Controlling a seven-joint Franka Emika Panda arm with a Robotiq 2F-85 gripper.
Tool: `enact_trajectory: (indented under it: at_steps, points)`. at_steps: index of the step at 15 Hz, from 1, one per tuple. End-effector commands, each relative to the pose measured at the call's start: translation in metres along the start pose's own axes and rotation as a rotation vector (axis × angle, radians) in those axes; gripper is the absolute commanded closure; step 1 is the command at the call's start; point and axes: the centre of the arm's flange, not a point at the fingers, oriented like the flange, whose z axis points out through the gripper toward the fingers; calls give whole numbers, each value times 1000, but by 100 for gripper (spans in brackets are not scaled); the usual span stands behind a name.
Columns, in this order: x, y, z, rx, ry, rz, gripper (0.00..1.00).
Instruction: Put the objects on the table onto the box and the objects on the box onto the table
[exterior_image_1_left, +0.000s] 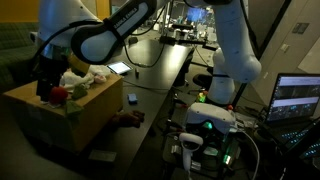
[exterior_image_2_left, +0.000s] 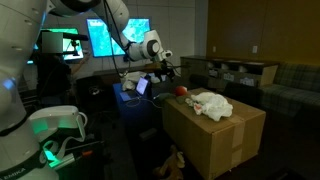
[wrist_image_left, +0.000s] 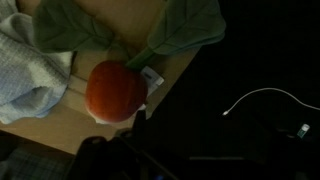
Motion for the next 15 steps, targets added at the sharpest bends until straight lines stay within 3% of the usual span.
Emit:
enact_trajectory:
  at_steps: [1, 15]
  points:
    - [5, 8, 9, 38, 47, 20, 0]
    - [5, 51, 49, 47, 38, 78, 0]
